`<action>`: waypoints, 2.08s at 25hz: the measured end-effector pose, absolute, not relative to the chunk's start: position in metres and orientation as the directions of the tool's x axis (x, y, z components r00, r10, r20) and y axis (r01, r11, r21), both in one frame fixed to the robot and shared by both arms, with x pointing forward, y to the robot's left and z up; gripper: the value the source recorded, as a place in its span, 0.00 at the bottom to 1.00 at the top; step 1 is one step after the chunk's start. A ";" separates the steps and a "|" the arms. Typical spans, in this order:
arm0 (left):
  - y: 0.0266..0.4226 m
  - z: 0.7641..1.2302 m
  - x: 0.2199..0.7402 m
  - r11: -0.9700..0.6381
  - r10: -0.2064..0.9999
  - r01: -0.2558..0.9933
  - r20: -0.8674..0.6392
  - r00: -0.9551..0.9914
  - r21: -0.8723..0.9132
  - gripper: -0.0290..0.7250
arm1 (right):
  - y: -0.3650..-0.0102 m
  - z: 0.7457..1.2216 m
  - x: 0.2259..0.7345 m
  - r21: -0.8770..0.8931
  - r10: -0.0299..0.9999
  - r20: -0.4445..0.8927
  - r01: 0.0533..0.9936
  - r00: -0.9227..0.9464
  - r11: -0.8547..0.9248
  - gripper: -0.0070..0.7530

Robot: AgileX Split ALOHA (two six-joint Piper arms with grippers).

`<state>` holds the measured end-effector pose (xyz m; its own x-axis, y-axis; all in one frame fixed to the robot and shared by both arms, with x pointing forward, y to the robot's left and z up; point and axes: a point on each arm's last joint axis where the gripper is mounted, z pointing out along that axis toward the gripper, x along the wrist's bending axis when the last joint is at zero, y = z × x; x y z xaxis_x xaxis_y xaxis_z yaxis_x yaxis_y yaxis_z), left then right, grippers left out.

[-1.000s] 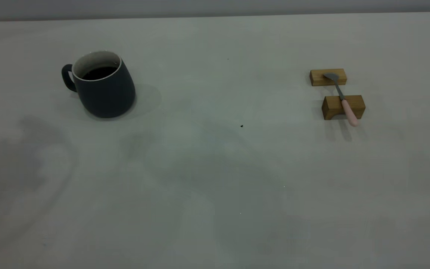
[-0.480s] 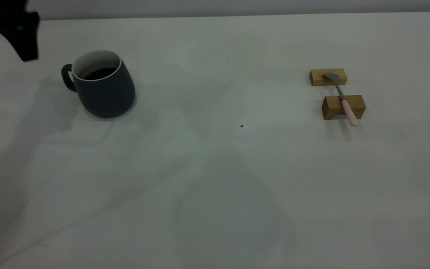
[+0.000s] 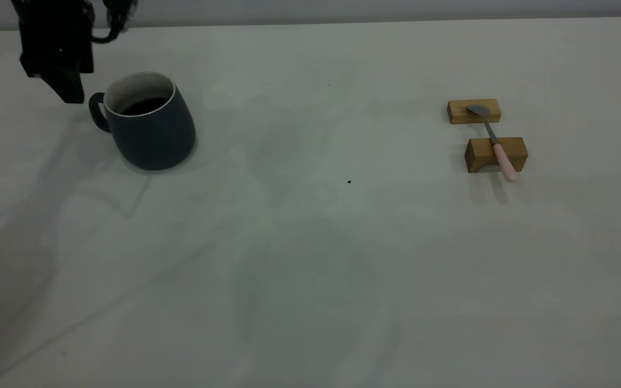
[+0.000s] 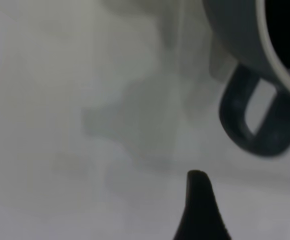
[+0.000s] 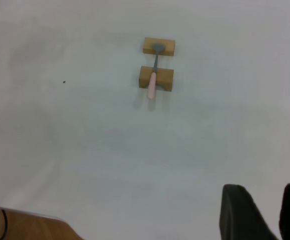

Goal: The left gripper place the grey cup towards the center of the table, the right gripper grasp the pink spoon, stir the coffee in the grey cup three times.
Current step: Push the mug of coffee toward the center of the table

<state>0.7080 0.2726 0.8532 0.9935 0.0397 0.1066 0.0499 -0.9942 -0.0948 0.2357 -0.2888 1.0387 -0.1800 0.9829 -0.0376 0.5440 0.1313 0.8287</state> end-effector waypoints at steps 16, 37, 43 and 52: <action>0.249 0.820 0.704 -0.994 -0.096 -0.093 0.047 0.994 -0.050 0.40 | -0.289 1.039 0.236 0.829 0.983 -0.038 0.544 -0.180 0.131 0.32; 0.130 0.822 0.679 -0.956 -0.272 -0.257 0.099 0.957 -0.140 0.29 | -0.289 1.039 0.236 0.829 0.983 -0.038 0.544 -0.180 0.131 0.32; 0.105 0.822 0.672 -0.947 -0.309 -0.292 0.144 0.940 -0.133 0.29 | -0.289 1.039 0.236 0.829 0.983 -0.037 0.544 -0.180 0.131 0.32; 0.096 0.820 0.670 -0.954 -0.295 -0.281 0.165 0.941 -0.106 0.29 | -0.289 1.039 0.236 0.829 0.983 -0.037 0.544 -0.181 0.131 0.32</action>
